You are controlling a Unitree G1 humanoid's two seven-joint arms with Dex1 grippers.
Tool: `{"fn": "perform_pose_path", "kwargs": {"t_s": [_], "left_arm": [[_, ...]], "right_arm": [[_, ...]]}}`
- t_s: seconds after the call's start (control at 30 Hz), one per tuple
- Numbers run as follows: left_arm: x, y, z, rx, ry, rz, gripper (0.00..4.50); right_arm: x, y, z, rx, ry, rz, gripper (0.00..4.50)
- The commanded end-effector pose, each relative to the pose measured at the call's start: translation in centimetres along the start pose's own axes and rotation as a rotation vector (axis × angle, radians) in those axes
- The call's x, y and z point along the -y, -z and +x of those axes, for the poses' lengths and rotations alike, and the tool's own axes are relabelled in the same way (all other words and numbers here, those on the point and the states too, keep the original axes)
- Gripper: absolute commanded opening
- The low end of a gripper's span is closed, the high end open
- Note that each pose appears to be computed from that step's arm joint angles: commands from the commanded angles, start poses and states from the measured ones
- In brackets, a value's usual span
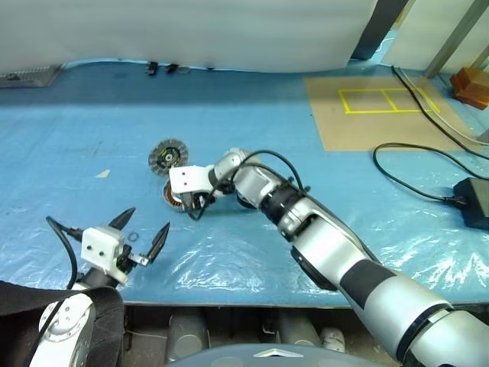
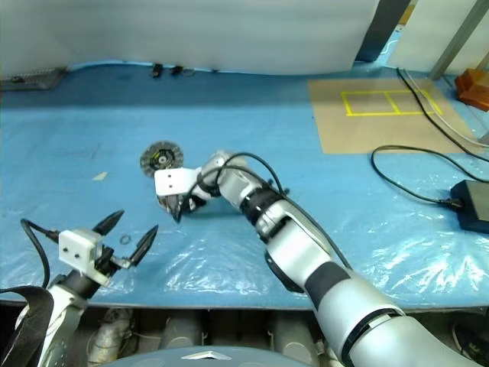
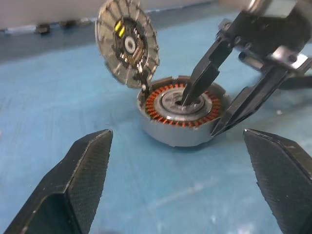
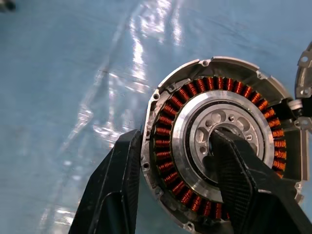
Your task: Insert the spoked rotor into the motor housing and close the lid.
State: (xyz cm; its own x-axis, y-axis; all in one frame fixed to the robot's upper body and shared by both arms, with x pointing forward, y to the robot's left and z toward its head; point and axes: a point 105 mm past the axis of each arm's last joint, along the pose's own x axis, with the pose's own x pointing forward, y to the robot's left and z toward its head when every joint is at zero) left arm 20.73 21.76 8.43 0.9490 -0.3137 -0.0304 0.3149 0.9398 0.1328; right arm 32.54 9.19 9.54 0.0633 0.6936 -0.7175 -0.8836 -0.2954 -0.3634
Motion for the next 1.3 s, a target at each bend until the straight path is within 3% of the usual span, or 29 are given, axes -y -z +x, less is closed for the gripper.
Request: {"fn": "perform_pose_path", "kwargs": {"t_s": [0.03, 0.2, 0.43, 0.7, 0.9, 1.0, 1.17, 1.3], "left_arm": [[-0.3, -1.0, -0.9, 0.03, -0.009, 0.029, 4.5], [-0.2, -0.6, -0.9, 0.021, -0.005, 0.026, 4.5], [-0.1, -1.2, 0.2, 0.038, 0.02, 0.028, 4.5], [-1.0, -2.1, 0.1, 0.068, -0.029, 0.016, 4.5], [-0.9, -2.6, -0.7, 0.078, -0.064, -0.004, 4.5], [-1.5, -2.2, -1.3, 0.061, -0.13, -0.005, 4.5], [-1.3, -1.6, -1.4, 0.036, -0.162, -0.073, 4.5], [-1.4, -1.4, -1.4, 0.027, -0.174, -0.084, 4.5]], "right_arm": [[-3.7, 0.4, 0.9, -0.03, -0.131, 0.036, 1.96], [-4.4, 0.1, 0.3, -0.03, -0.099, 0.038, 1.96], [-2.8, -0.6, -1.3, 0.002, -0.034, 0.04, 4.19], [-2.0, -3.4, -4.9, 0.196, 0.055, 0.001, 4.19], [0.1, -4.2, -8.0, 0.459, 0.229, 0.129, 4.19], [0.7, -3.1, -9.2, 0.538, 0.34, 0.151, 4.19], [-0.9, -0.7, -9.8, 0.629, 0.288, 0.334, 4.19], [-2.4, 0.4, -9.4, 0.607, 0.283, 0.315, 4.19]]}}
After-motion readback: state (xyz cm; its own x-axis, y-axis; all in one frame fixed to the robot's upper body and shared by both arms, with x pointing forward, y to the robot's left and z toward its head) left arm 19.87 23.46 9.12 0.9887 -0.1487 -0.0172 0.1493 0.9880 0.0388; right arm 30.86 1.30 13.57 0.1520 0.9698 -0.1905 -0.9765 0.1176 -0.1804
